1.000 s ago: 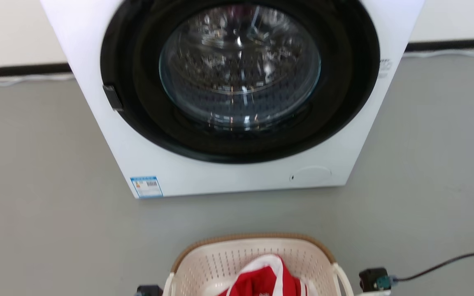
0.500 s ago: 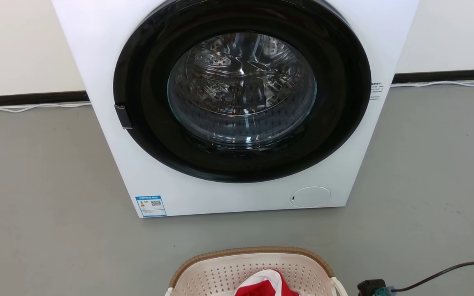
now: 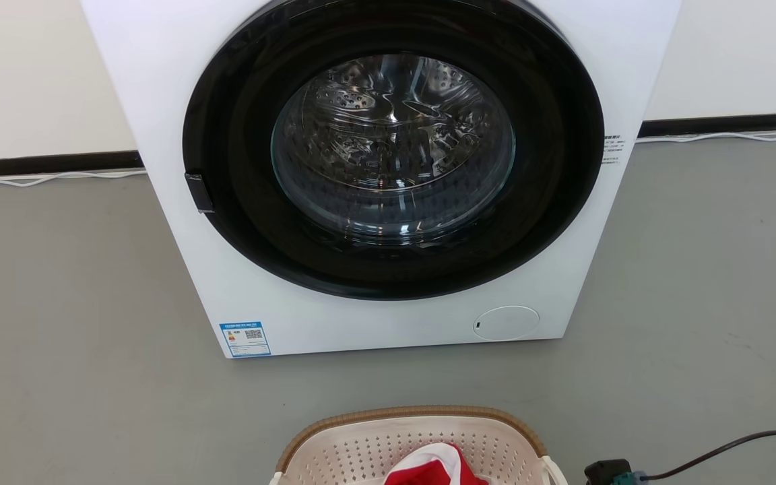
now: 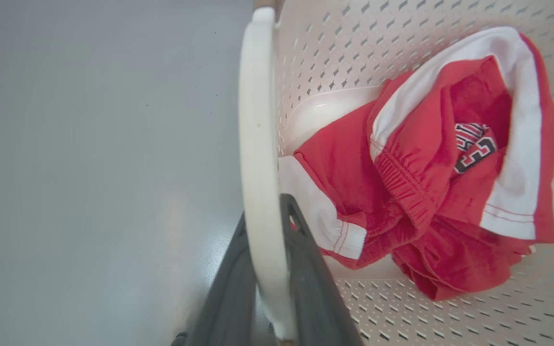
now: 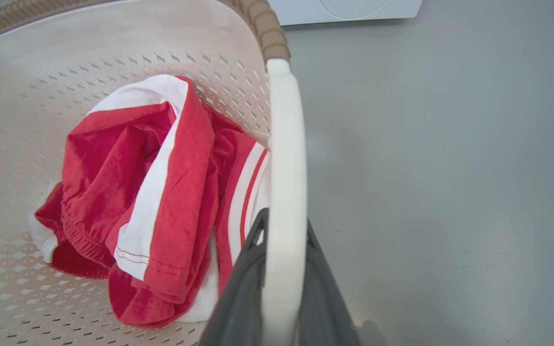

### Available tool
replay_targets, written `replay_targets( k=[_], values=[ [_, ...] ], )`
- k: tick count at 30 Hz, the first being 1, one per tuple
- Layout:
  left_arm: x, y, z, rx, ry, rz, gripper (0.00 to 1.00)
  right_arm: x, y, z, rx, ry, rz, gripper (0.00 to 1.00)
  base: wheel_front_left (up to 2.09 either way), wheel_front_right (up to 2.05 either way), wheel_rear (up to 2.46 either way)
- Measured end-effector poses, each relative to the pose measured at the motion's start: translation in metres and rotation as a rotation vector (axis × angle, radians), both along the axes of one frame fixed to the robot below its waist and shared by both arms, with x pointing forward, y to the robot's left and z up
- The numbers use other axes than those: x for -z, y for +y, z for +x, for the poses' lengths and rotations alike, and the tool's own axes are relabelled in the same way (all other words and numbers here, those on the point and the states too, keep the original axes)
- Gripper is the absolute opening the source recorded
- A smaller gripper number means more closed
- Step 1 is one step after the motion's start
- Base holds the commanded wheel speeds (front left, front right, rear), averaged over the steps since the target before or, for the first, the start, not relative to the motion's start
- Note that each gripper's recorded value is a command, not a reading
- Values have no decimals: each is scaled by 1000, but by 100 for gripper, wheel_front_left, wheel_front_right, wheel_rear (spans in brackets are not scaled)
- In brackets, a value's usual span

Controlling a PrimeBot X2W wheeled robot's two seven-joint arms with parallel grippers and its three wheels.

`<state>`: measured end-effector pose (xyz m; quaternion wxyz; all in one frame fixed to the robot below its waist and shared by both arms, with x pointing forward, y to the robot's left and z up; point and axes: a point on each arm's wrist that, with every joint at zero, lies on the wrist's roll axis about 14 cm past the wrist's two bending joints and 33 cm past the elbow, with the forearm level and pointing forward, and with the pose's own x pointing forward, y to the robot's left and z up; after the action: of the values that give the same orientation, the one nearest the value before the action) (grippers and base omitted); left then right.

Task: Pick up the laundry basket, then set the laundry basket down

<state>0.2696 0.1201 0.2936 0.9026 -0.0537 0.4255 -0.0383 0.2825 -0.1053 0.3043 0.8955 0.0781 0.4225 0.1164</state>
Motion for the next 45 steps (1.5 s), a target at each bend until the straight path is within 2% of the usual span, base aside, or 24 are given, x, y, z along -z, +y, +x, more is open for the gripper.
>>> replay_targets(
  k=[21,28,45],
  values=[
    [8,1,-3,-6,26,-1,0,7,2,2,-18,18,-6,0,0,0,0],
    [9,0,19,-1,20,3,0,6,2,26,-15,10,-5,0,0,0,0],
    [25,4,121,4,-13,26,0,26,6,131,-11,-27,-1,0,0,0,0]
  ],
)
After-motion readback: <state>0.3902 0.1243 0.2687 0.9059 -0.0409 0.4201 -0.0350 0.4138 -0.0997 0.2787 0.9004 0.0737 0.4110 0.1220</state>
